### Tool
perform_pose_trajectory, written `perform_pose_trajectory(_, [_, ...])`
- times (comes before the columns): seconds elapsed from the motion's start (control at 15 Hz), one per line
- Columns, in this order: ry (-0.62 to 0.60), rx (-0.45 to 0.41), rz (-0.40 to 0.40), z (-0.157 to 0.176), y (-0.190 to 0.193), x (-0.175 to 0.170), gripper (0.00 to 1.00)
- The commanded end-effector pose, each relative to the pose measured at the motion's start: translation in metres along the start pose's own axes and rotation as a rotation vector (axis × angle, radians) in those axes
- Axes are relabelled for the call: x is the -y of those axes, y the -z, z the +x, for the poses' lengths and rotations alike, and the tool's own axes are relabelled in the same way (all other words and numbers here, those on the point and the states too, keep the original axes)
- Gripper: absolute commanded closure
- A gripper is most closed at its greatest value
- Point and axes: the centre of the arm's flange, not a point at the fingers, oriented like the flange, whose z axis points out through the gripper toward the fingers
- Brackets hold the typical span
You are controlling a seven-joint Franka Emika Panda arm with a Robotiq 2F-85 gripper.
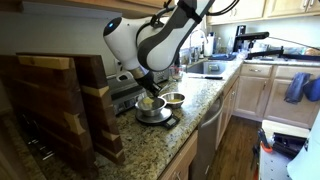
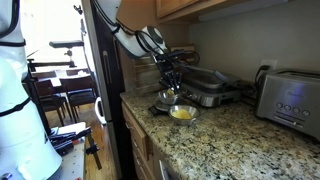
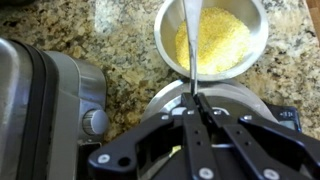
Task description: Use the silver spoon to spoon out some of the contents from the bowl on the right into the bowl on the left
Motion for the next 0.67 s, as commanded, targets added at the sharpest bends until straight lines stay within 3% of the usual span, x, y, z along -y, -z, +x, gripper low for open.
perform_pose_trajectory(0.0, [-0.053,0.013,-0.096,-0.015,0.008,0.033,0.96])
perform_pose_trajectory(0.6, [-0.163,0.019,-0.332,-0.027,-0.003,0.05,0.97])
